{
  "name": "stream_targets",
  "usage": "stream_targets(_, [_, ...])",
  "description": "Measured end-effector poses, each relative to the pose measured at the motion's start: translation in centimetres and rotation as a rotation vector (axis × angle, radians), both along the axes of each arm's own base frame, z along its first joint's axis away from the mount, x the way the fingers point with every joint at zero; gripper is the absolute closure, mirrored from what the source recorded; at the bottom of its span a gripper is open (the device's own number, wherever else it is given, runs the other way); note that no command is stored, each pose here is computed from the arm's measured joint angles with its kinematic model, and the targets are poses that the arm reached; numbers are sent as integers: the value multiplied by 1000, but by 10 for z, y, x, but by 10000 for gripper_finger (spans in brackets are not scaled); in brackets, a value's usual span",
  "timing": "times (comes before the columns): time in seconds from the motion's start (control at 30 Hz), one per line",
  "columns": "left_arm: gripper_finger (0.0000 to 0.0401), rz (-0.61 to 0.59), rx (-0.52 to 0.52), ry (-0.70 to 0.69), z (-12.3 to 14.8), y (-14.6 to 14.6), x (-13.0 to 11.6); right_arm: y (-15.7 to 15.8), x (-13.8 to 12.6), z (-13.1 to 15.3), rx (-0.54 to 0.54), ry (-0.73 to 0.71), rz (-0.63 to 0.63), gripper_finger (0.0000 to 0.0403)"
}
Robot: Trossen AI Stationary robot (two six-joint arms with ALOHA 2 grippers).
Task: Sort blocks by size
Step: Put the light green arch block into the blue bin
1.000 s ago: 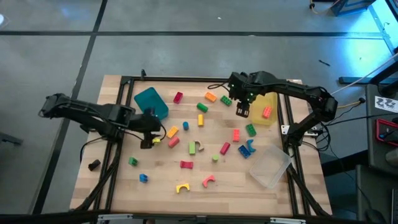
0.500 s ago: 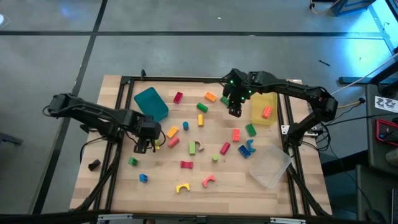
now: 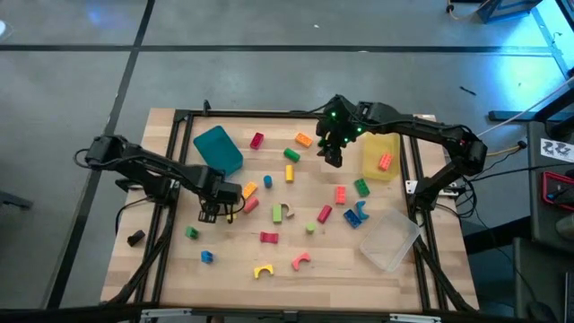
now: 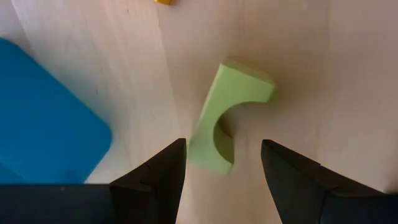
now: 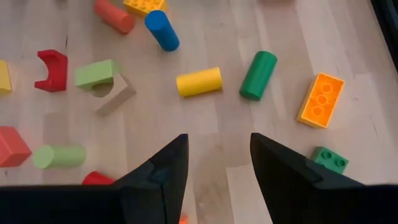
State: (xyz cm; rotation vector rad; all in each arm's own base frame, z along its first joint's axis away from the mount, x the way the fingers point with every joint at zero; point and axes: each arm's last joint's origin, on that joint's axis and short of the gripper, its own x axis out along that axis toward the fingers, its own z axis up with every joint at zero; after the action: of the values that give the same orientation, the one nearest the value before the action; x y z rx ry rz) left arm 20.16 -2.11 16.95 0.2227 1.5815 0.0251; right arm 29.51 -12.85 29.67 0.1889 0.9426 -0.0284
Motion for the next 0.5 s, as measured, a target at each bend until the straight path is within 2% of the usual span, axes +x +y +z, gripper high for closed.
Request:
stream_targets(0.4, [208,1,24,95,-19,0,6,0,0,0,1,2,0,231])
stream_targets(0.5, [226,1,27,116,-23,0,7,0,0,0,1,2,0,231])
